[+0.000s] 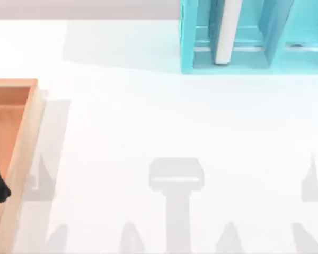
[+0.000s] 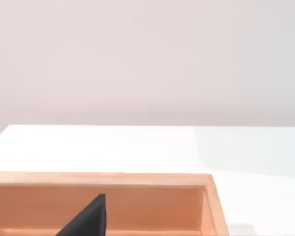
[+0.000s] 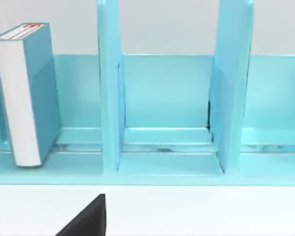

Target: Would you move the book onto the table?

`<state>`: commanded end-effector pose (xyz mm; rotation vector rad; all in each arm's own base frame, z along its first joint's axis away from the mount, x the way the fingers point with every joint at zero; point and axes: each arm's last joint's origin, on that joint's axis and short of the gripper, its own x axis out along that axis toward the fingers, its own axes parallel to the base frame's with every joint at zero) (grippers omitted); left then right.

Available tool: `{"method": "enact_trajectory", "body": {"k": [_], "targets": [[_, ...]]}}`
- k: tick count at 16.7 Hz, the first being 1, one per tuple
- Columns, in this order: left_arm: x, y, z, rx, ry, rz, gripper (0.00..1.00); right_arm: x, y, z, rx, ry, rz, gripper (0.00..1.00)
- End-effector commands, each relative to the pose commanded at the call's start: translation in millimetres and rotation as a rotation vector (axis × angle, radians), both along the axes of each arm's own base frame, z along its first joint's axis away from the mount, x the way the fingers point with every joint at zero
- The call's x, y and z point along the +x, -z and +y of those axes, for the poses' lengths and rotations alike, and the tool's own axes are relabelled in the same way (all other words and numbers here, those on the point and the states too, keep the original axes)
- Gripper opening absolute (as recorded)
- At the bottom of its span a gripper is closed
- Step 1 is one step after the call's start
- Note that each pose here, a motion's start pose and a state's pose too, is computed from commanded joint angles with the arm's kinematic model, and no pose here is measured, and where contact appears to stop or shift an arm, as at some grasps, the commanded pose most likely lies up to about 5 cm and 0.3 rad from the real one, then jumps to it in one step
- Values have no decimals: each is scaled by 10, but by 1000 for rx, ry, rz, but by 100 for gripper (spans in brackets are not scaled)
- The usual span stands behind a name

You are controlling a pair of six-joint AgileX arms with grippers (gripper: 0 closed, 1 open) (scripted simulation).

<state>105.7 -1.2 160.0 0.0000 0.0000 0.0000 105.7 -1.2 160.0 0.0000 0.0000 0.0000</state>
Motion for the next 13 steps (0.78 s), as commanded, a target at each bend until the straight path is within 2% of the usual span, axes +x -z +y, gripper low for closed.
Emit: {"method": "enact_trajectory", "body": {"k": [4,8,13], "targets": [[0,0,0,0,0,0,100,4,-88,5,1,5,-21,100],[0,0,0,0,0,0,100,95,-491,46,12,20,-89,100],[0,0,0,0,0,0,100,636,-957,236,36,32,-79,100]]}}
